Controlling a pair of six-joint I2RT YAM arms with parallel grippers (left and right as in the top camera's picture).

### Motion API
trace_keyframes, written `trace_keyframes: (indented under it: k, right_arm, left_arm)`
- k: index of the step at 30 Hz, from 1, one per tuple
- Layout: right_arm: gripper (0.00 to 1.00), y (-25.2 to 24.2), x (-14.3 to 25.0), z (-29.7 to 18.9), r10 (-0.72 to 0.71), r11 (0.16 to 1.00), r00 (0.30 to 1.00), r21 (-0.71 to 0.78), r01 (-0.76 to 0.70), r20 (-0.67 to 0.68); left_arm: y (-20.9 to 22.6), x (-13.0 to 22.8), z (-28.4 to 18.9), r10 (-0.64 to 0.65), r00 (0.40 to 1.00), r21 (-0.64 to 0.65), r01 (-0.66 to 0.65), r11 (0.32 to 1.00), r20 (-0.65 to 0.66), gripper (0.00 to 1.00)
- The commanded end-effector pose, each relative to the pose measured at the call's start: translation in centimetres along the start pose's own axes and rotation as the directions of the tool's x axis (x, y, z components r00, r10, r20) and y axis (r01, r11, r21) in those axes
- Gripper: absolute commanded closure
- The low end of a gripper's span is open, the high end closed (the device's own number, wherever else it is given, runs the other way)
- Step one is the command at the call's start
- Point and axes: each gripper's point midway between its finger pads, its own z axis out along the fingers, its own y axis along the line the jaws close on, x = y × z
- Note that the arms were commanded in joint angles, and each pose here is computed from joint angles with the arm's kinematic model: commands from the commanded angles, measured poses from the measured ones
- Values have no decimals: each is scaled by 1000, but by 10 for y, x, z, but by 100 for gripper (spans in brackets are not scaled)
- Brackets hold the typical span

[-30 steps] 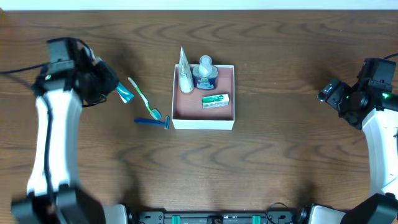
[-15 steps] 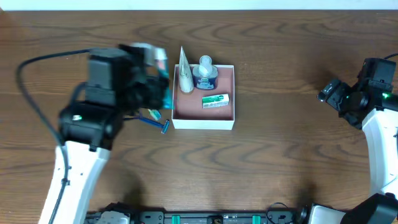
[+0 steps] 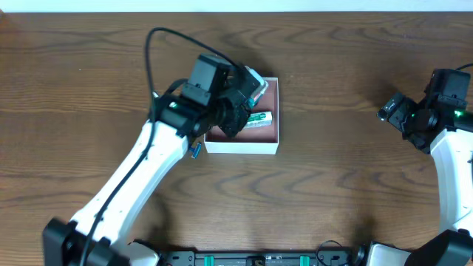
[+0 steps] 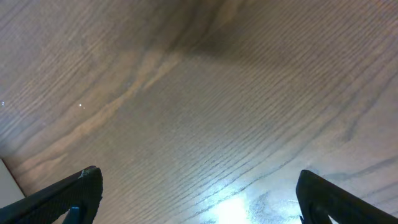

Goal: Pack container
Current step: 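Carry the toothpaste tube into the box and lay it down, then move the left gripper back to the green toothbrush and grasp it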

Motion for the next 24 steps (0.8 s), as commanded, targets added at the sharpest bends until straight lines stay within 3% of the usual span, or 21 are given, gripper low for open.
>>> trace_keyframes:
  k: [1,4,7,12,13,15,20,21,24]
  right_arm:
    - [1,-1,-6,-5,15,1000,1000,5,-15,24]
    - [1,-1,-6,-5,15,1000,1000,5,-15,24]
    - [1,-1,-6,-5,15,1000,1000,5,-15,24]
    - [1,-1,-6,-5,15,1000,1000,5,-15,24]
    - [1,-1,-6,-5,15,1000,1000,5,-15,24]
    - [1,-1,-6,-5,15,1000,1000,5,-15,24]
    - [1,-1,-6,-5,15,1000,1000,5,-15,24]
    - [1,-1,-6,-5,15,1000,1000,5,-15,24]
    - [1,-1,-6,-5,15,1000,1000,5,-15,24]
  left_arm:
    - [5,4,15,232,972,8,-232,973,-34,88]
    - [6,10,24,346,937,29,-345,938,-55,87]
    - [12,13,26,429,900,12,-430,903,-79,76]
    - [34,20,24,425,888,-83,-443,893,-175,53]
    - [36,21,23,424,887,-93,-444,891,-181,37]
    - [34,17,19,427,889,-97,-445,890,-165,27]
    - [19,-4,-2,310,949,-135,-315,939,-61,24]
    - [15,-9,-11,251,968,-148,-253,956,-29,15]
    - [7,-18,-40,51,997,-165,-40,986,63,9]
